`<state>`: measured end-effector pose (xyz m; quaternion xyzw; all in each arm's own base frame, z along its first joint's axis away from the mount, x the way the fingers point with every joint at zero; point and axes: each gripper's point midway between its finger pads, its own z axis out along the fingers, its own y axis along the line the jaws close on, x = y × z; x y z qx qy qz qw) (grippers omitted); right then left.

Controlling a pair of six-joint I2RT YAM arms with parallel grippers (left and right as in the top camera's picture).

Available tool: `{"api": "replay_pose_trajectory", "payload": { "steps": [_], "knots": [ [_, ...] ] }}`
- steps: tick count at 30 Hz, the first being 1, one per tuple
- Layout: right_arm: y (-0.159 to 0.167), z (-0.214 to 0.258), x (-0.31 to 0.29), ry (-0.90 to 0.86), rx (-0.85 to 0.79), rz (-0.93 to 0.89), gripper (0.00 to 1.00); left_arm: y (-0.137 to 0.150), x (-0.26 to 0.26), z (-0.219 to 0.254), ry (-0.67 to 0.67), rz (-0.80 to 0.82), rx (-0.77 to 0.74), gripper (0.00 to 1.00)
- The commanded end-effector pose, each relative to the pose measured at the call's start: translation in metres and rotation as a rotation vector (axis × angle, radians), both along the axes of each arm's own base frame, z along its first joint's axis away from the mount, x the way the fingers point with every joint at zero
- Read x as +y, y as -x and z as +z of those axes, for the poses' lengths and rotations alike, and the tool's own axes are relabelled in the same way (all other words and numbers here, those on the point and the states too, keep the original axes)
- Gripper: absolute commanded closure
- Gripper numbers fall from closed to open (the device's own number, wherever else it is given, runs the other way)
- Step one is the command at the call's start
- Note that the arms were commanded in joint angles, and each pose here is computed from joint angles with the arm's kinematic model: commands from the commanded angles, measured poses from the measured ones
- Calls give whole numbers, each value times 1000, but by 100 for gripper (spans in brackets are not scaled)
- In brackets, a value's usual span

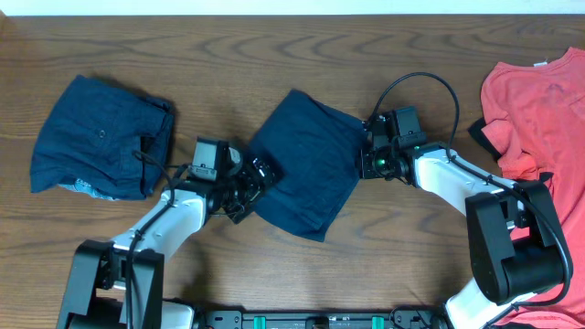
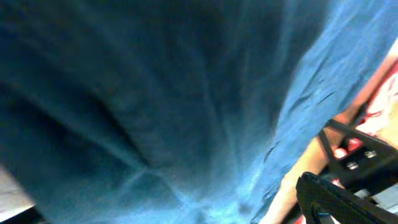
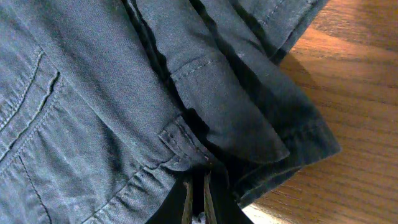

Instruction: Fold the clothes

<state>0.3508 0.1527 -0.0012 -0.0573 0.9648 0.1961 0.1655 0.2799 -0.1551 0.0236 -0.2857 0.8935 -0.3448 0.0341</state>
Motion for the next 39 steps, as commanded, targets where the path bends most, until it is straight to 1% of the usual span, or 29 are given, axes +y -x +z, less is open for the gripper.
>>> {"api": "replay_pose_trajectory", "payload": {
  "steps": [1, 3, 4, 5, 7, 9, 10, 13, 17, 19, 21, 23, 24, 26, 28, 29, 31, 32, 34, 36, 39],
  "knots": [
    [17, -25, -4, 38, 73, 18, 92, 29, 5, -35, -43, 51, 146, 19],
    [17, -24, -5, 45, 67, 38, 91, 29, 6, -36, -62, 18, 119, 52],
    [18, -24, -5, 48, 67, 43, 91, 28, 6, -36, -67, 2, 107, 65],
    [18, -21, -7, 49, 67, 44, 91, 28, 7, -37, -76, -15, 92, 74],
    [19, -13, -9, 53, 65, 50, 90, 27, 10, -37, -91, -55, 57, 87],
    [19, 3, -10, 53, 50, 55, 89, 27, 14, -37, -109, -101, 27, 93],
    [19, 10, -10, 51, 43, 55, 89, 28, 17, -38, -117, -119, 21, 94],
    [23, 41, 0, -10, 5, 80, 88, 33, 30, -38, -155, -195, 11, 94],
    [36, 73, 26, -120, -26, 149, 87, 33, 50, -35, -209, -254, 9, 94],
    [40, 78, 36, -134, -35, 175, 87, 29, 54, -32, -214, -264, -2, 90],
    [45, 77, 47, -135, -40, 211, 85, 23, 55, -28, -214, -258, -16, 83],
    [50, 74, 58, -134, -40, 245, 85, 19, 52, -24, -203, -259, -30, 65],
    [52, 70, 64, -132, -34, 262, 85, 16, 48, -20, -177, -263, -40, 59],
    [56, 58, 69, -112, -9, 277, 85, 12, 37, -9, -109, -276, -62, 47],
    [58, 37, 64, -65, 46, 235, 85, 10, 25, 3, -24, -294, -82, 30],
    [59, 28, 61, -47, 73, 217, 87, 10, 20, 8, 12, -301, -87, 25],
    [61, 9, 56, -27, 123, 202, 89, 13, 15, 13, 56, -309, -82, 19],
    [61, 2, 54, -22, 142, 191, 90, 16, 15, 12, 56, -309, -67, 16],
    [61, -7, 53, -35, 173, 176, 90, 24, 17, 9, 52, -307, -27, 7],
    [60, -8, 51, -56, 189, 168, 90, 30, 19, 6, 38, -304, 10, 5],
    [57, -7, 46, -64, 194, 142, 90, 36, 27, -4, -30, -281, 59, 1]
  ]
}}
